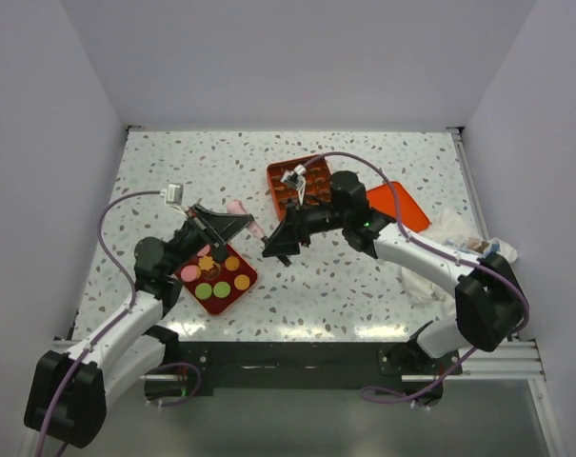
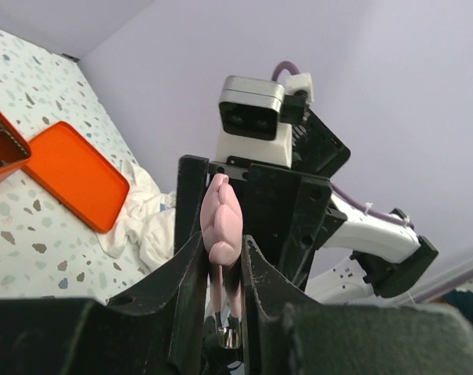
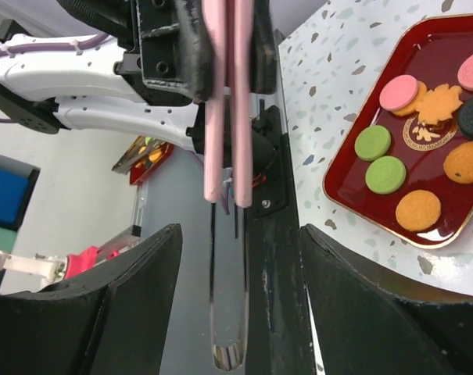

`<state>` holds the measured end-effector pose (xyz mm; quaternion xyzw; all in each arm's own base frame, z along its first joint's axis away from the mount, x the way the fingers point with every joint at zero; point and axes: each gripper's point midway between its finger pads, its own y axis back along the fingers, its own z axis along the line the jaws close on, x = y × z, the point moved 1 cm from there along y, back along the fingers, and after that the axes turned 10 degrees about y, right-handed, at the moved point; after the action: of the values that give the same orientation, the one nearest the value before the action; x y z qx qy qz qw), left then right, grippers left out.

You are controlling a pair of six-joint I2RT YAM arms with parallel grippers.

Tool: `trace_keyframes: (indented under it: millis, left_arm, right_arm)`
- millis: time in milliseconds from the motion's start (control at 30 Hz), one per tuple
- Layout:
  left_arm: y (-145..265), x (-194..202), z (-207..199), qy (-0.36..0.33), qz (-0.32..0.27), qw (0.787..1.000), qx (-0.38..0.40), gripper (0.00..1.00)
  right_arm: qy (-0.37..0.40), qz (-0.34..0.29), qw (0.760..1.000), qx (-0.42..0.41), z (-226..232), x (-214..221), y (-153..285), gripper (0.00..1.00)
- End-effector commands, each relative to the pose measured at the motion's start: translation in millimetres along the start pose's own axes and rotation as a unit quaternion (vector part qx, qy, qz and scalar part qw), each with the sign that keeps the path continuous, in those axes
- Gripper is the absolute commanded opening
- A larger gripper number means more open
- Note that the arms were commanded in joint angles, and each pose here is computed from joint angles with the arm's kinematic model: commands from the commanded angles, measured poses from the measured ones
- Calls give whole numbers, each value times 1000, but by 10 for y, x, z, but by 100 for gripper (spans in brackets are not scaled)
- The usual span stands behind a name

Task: Pack the cookies
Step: Pick up the clamp at the center of the board.

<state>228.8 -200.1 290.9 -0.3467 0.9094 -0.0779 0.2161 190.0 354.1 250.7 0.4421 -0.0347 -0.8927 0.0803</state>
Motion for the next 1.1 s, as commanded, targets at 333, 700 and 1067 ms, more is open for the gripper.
trace_keyframes:
  millis: [333,700,1067]
  left_arm:
    - [-9,-354,-71,12,-104,994,-40,18]
    - [24,-307,-70,17,-99,994,-30,20]
    - [62,-277,-64,17,-99,995,-26,20]
  right_arm:
    - [27,-25,999,0,94,-251,-327,57]
    - [12,-39,999,-13,135,-326,-360,55]
    - [3,-44,999,-13,116,-342,-325,43]
